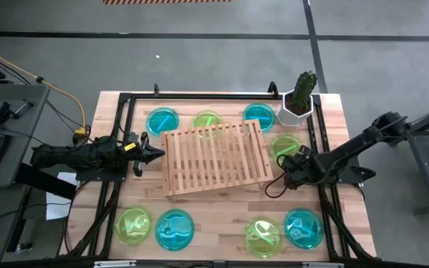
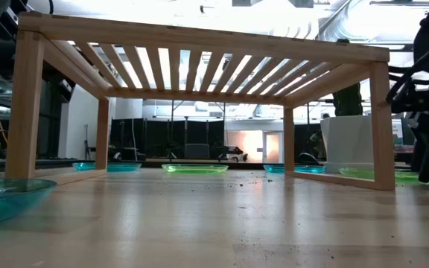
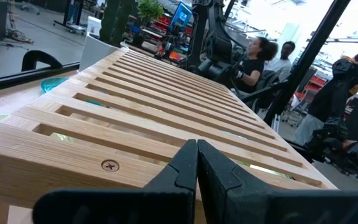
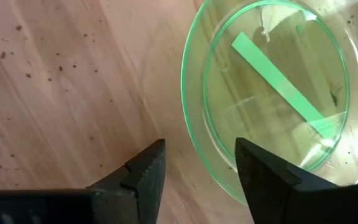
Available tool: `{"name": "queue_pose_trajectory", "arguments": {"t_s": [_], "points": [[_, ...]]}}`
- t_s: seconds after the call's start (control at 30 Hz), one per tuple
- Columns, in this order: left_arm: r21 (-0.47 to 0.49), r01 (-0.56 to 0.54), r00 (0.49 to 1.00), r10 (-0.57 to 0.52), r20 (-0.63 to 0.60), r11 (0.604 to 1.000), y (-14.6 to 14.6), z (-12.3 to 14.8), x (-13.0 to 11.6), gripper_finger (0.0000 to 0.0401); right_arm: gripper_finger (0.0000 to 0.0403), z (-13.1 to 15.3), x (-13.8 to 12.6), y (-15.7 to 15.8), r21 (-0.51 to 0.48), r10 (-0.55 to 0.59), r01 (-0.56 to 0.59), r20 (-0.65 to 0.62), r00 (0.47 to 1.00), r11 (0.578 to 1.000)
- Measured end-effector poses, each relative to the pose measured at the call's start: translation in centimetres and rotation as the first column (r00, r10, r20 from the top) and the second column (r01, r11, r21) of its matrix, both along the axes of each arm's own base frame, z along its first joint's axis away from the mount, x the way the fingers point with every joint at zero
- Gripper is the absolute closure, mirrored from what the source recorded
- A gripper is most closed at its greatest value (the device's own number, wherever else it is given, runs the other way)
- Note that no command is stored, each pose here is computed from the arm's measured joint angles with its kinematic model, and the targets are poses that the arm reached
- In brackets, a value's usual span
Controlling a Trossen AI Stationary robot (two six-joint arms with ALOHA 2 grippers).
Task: Place and stack plates onto a shelf
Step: Put the green plate on the shelf
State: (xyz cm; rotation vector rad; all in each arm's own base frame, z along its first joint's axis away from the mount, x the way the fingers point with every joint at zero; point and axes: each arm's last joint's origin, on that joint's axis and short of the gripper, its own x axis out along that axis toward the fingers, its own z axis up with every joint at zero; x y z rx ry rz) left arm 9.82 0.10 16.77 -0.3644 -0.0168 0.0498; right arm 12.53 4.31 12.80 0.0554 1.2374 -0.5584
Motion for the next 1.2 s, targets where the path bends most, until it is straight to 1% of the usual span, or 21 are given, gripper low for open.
{"name": "queue_pose_trajectory", "arguments": {"t_s": [0.1, 0.17, 0.27, 0.4, 0.43, 0.57, 0.63, 0.77, 1.0, 1.2], "points": [[0.000, 0.000, 1.000, 0.000, 0.000, 1.000, 0.0, 0.0, 0.0, 0.0401, 0.0246, -0.2, 0.1, 0.1, -0.010, 0.000, -0.001, -0.013, 1.000, 1.000], [0.000, -0.001, 1.000, 0.001, 0.000, 1.000, 0.0, 0.0, 0.0, 0.0401, 0.0267, -0.4, 0.2, 0.1, -0.014, 0.000, -0.001, -0.022, 1.000, 1.000], [0.000, 0.000, 1.000, 0.000, 0.000, 1.000, 0.0, 0.0, 0.0, 0.0401, 0.0311, -0.5, 0.3, 0.1, -0.018, 0.000, -0.001, -0.028, 1.000, 1.000], [0.000, 0.000, 1.000, 0.000, 0.000, 1.000, 0.0, 0.0, 0.0, 0.0401, 0.0383, -0.5, 0.2, 0.1, -0.024, -0.005, 0.004, -0.035, 0.999, 1.000], [0.000, 0.000, 1.000, 0.000, 0.000, 1.000, 0.0, 0.0, 0.0, 0.0401, 0.0393, -0.5, 0.2, 0.0, -0.024, -0.009, 0.008, -0.036, 0.999, 1.000], [0.000, 0.000, 1.000, 0.000, 0.000, 1.000, 0.0, 0.0, 0.0, 0.0401, 0.0392, -0.5, 0.2, 0.1, -0.017, -0.028, 0.028, -0.028, 0.999, 0.999], [0.000, 0.000, 1.000, 0.000, 0.000, 1.000, 0.0, 0.0, 0.0, 0.0401, 0.0399, -0.5, 0.2, 0.1, -0.015, -0.031, 0.031, -0.027, 0.999, 0.999], [0.000, 0.000, 1.000, 0.000, 0.000, 1.000, 0.0, 0.0, 0.0, 0.0401, 0.0401, 0.3, 0.6, 0.3, -0.016, -0.033, 0.032, -0.020, 0.999, 0.999], [0.000, 0.000, 1.000, 0.000, 0.000, 1.000, 0.0, 0.0, 0.0, 0.0401, 0.0403, 2.9, 1.8, 0.7, -0.058, -0.034, 0.034, 0.005, 0.999, 0.998], [0.000, 0.000, 1.000, 0.000, 0.000, 1.000, 0.0, 0.0, 0.0, 0.0401, 0.0403, 6.2, 3.1, 1.1, -0.087, -0.048, 0.053, 0.064, 0.997, 0.995]]}}
